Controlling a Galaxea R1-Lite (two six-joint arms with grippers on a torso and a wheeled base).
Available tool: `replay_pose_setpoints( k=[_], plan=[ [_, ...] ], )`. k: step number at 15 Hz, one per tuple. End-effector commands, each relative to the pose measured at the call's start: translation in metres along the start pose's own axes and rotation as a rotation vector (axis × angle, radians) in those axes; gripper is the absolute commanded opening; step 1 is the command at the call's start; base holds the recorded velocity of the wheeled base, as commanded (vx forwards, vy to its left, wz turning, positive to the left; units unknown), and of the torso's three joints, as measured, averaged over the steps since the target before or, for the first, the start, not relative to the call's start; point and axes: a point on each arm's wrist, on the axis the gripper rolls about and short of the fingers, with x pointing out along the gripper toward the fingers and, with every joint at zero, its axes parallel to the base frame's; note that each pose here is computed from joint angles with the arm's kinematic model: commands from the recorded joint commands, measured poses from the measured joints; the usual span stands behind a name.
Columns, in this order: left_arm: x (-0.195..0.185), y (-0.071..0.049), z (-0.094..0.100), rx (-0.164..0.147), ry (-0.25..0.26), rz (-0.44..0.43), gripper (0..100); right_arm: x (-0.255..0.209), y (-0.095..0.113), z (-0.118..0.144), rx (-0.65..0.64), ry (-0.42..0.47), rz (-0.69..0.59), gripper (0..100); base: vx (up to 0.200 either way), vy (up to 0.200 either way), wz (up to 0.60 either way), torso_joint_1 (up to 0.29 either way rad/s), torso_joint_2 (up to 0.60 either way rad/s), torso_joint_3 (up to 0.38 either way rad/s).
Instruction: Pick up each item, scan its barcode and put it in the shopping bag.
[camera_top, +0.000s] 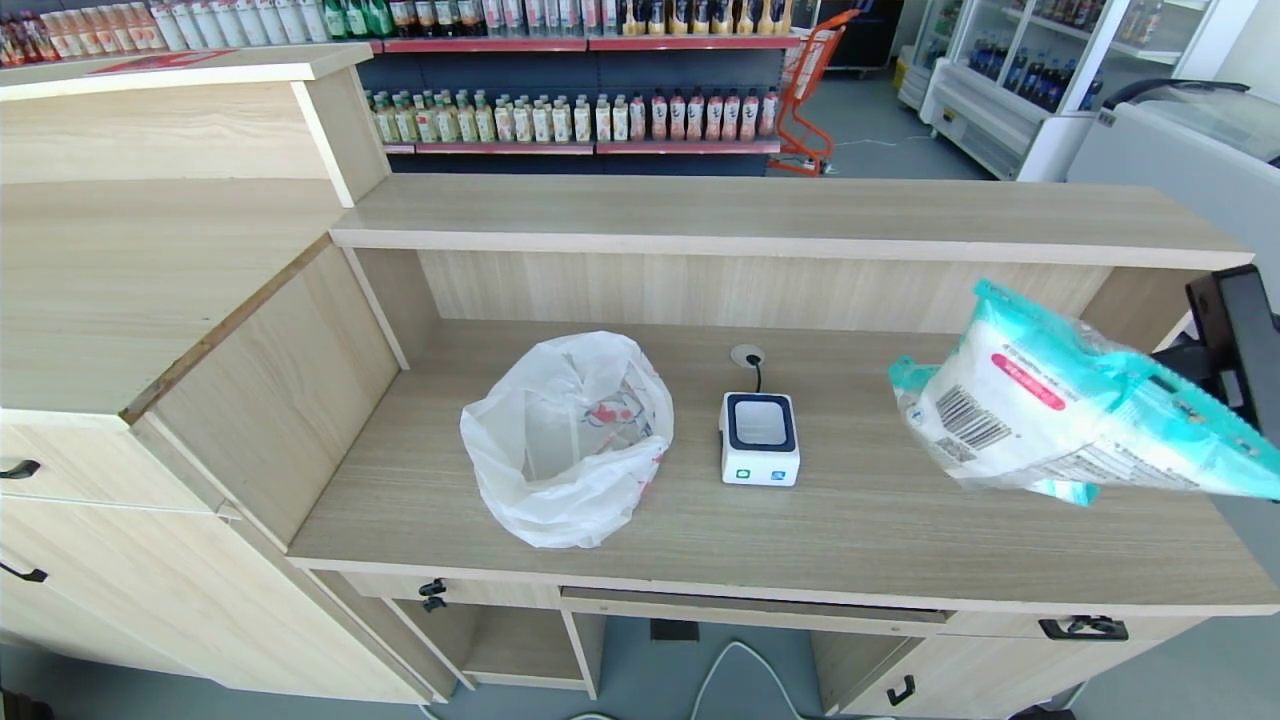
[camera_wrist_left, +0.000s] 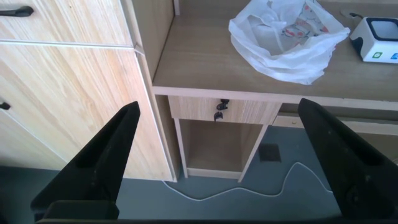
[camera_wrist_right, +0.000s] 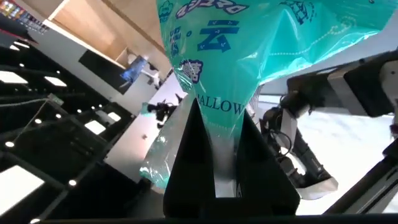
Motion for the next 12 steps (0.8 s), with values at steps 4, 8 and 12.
replay_pose_setpoints(
  k=[4,8,12],
  plan=[
    [0.000,0.000,0.000,0.001,0.000,0.000,100,-0.031,0.027,-0.016,0.282,0.248,0.065,0,0.000,0.000,0.00,0.000,0.00,0.000],
    [0.000,0.000,0.000,-0.001,0.000,0.000,100,-0.032,0.018,-0.012,0.429,0.392,0.042,0,0.000,0.000,0.00,0.000,0.00,0.000],
    [0.000,0.000,0.000,-0.001,-0.002,0.000,100,-0.027,0.001,-0.014,0.436,0.420,-0.022,0,0.000,0.000,0.00,0.000,0.00,0.000]
  ],
)
